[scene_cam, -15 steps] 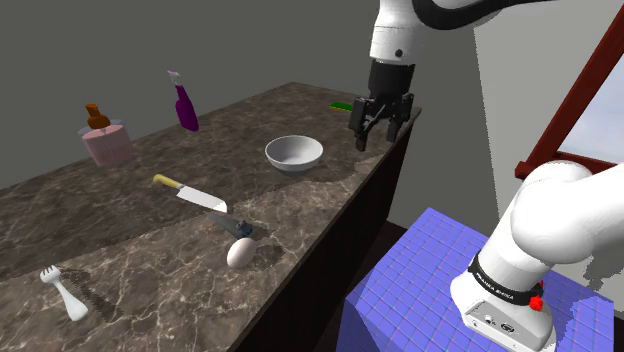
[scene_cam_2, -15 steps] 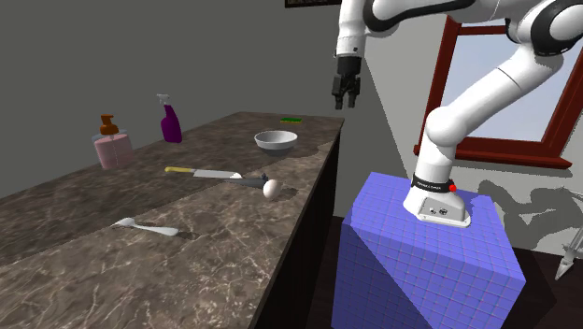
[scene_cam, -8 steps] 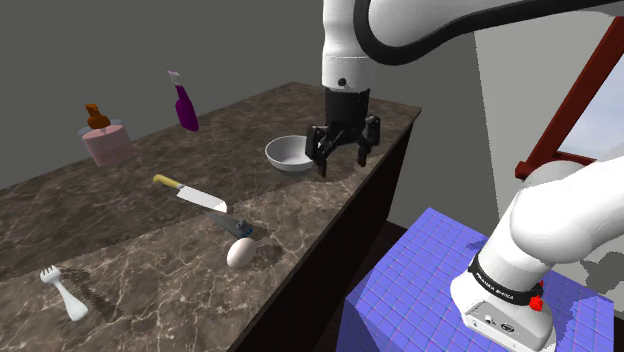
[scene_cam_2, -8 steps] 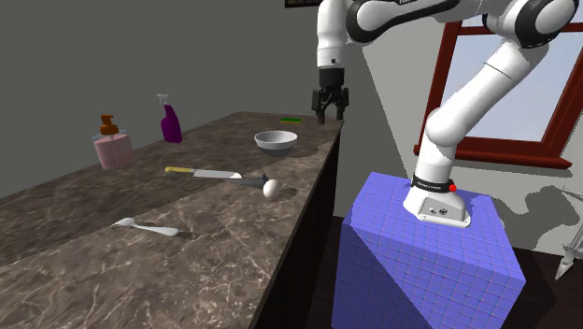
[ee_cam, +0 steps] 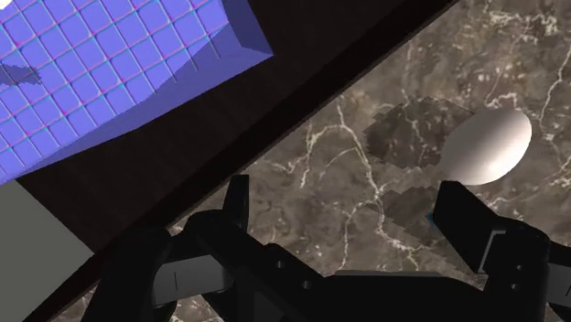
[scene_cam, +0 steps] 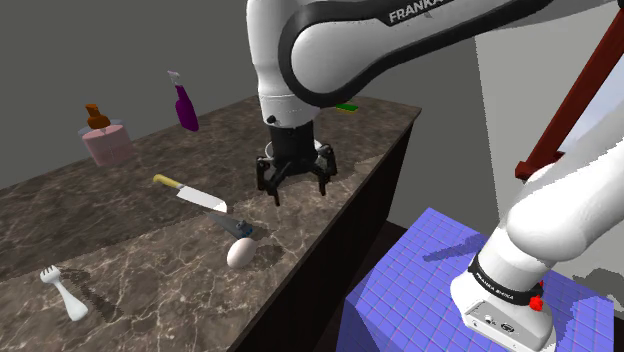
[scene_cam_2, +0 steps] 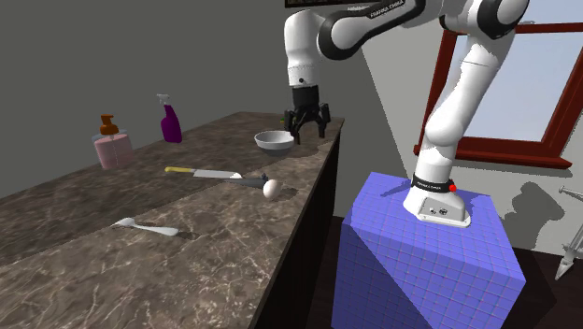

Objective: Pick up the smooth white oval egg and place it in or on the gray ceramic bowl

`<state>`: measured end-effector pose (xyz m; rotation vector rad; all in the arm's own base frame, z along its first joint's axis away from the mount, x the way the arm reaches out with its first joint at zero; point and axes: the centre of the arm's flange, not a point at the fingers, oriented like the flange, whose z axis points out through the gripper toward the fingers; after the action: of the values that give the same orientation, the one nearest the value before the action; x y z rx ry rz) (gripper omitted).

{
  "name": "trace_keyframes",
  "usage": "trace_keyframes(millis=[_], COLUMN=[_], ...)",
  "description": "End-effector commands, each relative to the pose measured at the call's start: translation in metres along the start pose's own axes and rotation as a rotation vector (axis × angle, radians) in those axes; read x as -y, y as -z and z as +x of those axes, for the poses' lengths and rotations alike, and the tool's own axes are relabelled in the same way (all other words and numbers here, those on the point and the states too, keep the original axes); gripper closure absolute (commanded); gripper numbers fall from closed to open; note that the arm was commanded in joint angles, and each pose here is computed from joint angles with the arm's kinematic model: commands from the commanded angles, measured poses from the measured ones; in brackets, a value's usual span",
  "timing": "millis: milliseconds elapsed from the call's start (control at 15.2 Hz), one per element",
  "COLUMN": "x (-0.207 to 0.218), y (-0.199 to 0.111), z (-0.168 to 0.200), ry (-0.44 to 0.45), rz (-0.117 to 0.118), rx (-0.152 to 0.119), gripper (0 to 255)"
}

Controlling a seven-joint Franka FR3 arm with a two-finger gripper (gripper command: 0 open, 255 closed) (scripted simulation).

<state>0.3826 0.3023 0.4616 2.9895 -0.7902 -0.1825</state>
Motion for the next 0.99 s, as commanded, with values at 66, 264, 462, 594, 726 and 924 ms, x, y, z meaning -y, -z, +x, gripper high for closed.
trace_keyframes(millis=[66,264,462,594,726,924], x=[0.042,0.081,0.119,0.144,0.165,0.164], y=[-0.017,-0.034,-0.053,-0.066,-0.078,-0.094], z=[0.001,0.005,0.012,0.018,0.025,0.023], ry=[-0.074,-0.142,-0.211,-0.256,-0.296,-0.296], rz=[-0.023,-0.048,-0.072,-0.089,-0.103,-0.103], rx=[0.016,0.030,0.044,0.053,0.062,0.062], gripper=[0,0,0,0,0,0])
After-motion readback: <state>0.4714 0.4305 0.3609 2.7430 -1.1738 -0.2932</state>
